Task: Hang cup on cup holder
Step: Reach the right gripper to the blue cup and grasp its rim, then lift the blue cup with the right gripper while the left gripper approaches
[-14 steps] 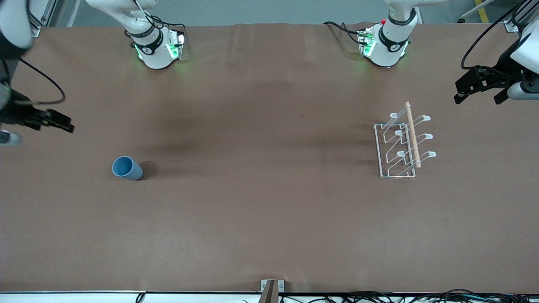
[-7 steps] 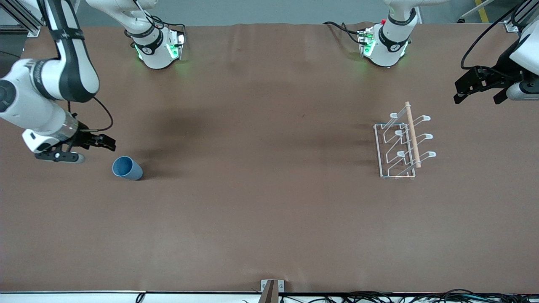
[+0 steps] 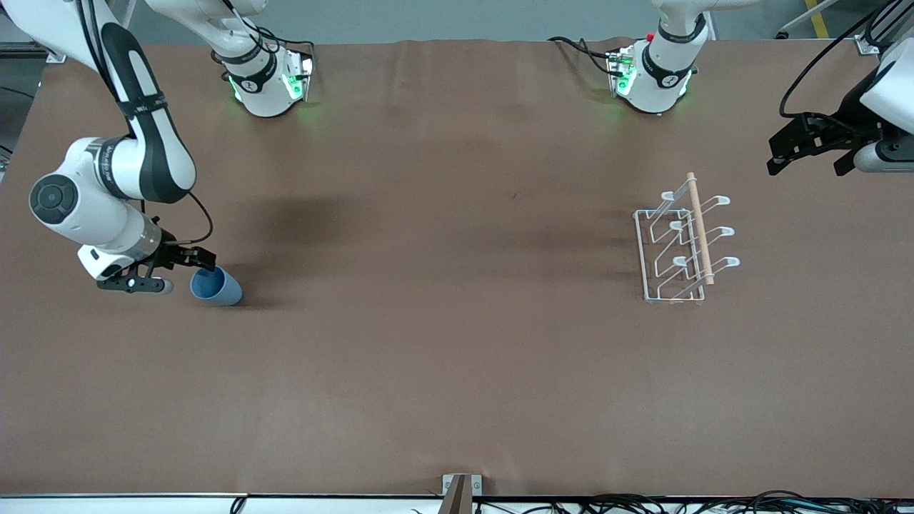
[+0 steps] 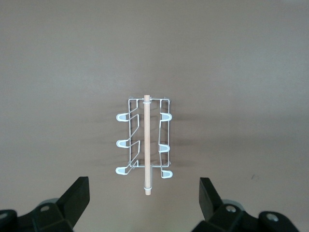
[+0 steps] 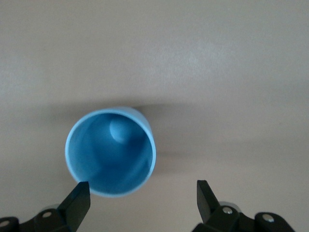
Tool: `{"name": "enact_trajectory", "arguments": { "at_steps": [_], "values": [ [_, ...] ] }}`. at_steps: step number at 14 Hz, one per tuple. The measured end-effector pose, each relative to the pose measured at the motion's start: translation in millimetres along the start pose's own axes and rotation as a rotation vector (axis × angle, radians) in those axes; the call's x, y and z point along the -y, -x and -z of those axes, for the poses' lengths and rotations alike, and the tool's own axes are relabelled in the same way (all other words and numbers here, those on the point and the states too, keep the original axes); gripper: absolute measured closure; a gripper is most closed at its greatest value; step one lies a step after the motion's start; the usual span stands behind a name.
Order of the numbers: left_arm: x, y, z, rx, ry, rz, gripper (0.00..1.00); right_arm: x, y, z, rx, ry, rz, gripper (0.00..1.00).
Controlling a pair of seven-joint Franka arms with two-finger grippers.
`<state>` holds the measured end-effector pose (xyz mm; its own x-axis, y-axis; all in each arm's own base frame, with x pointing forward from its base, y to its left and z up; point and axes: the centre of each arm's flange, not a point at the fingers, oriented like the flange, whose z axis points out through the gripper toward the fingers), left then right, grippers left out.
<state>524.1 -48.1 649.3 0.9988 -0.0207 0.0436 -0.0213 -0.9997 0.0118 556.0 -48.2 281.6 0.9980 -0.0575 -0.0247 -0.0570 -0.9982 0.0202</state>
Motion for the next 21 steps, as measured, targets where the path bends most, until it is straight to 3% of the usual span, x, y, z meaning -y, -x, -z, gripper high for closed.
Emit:
{"name": "enact_trajectory", "arguments": {
  "at_steps": [6, 7, 13, 15, 17, 19, 21],
  "values": [
    [-0.1, -0.3, -0.5, 0.001, 0.0, 0.0, 0.0, -1.2, -19.4, -27.3, 0.006, -0.017, -0.027, 0.05],
    [-0.1, -0.3, -0.6, 0.001, 0.0, 0.0, 0.0, -1.2, -22.1, -31.7, 0.001, -0.017, -0.029, 0.11],
    [-0.1, -0.4, -0.8, 0.002, 0.0, 0.0, 0.0, -0.8, -26.3, -40.0, 0.003, -0.017, -0.03, 0.79],
    [-0.1, -0.4, -1.1, 0.003, 0.0, 0.0, 0.0, 0.1, -24.1, -40.1, 0.03, -0.019, -0.029, 0.94],
    [-0.1, 0.1, -1.5, 0.008, 0.0, 0.0, 0.0, 10.9, -20.3, -24.4, 0.094, -0.047, -0.028, 0.95],
    [-0.1, 0.2, -1.8, 0.01, 0.0, 0.0, 0.0, 35.2, -17.3, 14.9, 0.104, -0.096, -0.015, 0.95],
    [-0.2, 0.2, -1.9, 0.01, 0.0, -0.001, 0.0, 73.8, -9.0, 58.1, 0.082, -0.143, 0.029, 0.95]
  ]
}}
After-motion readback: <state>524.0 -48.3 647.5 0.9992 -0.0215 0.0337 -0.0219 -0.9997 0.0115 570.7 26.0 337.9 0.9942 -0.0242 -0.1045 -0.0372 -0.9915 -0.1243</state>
